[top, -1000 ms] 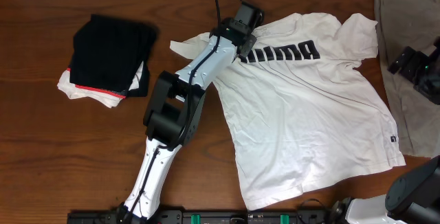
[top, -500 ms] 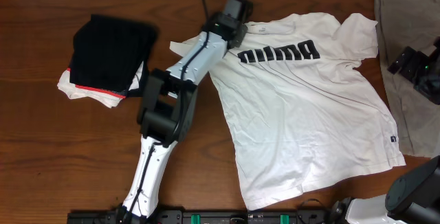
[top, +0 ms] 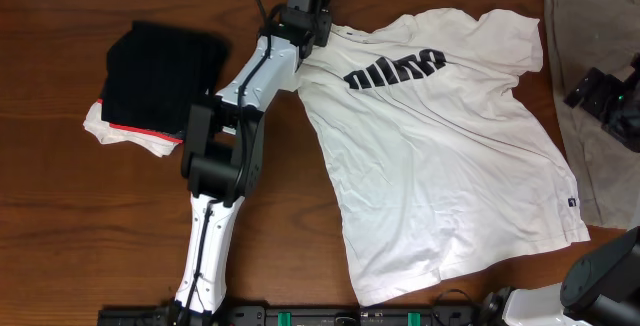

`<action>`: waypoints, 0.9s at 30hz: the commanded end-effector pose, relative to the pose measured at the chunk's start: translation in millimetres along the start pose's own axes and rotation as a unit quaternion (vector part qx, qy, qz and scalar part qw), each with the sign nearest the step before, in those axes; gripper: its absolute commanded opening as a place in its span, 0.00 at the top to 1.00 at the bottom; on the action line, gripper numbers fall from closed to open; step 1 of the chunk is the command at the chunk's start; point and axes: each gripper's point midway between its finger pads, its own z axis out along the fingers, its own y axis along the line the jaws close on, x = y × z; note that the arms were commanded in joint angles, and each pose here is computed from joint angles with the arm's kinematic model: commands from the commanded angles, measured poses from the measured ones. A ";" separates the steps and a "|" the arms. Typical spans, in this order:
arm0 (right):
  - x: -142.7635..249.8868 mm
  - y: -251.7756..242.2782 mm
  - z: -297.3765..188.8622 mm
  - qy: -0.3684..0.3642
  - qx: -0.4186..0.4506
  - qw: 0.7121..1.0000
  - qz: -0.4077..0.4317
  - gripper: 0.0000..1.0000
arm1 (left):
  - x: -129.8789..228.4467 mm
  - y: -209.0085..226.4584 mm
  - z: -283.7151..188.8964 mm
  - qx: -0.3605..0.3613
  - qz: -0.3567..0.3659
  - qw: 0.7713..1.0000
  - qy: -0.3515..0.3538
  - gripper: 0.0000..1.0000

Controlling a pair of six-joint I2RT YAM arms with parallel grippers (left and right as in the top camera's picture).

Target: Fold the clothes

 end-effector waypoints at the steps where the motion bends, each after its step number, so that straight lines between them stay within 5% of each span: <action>1: -0.2 -3.3 1.4 0.001 0.006 1.000 -0.002 0.01 | -8.7 11.7 -11.5 0.001 -0.015 1.000 0.005 0.35; 4: -0.3 -3.4 1.4 0.001 0.006 1.000 -0.002 0.01 | -20.5 30.9 -41.8 -0.009 -0.062 0.998 0.019 0.32; 8: -0.2 -3.3 1.4 0.001 0.006 1.000 -0.002 0.01 | -19.4 66.7 -91.2 -0.033 -0.143 0.987 0.059 0.16; 15: -0.3 -3.4 1.4 0.001 0.006 1.000 -0.002 0.01 | 34.9 93.5 -138.1 -0.032 -0.196 0.962 0.189 0.14; 16: -0.2 -3.3 1.4 0.001 0.006 1.000 -0.002 0.01 | 45.6 93.0 -137.9 -0.030 -0.198 0.957 0.208 0.21; 19: -0.2 -3.3 1.4 0.001 0.006 1.000 -0.002 0.01 | 75.7 89.4 -129.2 -0.030 -0.196 0.948 0.250 0.68; 21: -0.3 -3.4 1.4 0.001 0.006 1.000 -0.002 0.01 | 90.6 84.3 -118.3 -0.022 -0.191 0.946 0.261 0.85; 27: -0.2 -3.3 1.4 0.001 0.006 1.000 -0.002 0.01 | 117.3 81.3 -93.3 -0.020 -0.185 0.945 0.269 0.86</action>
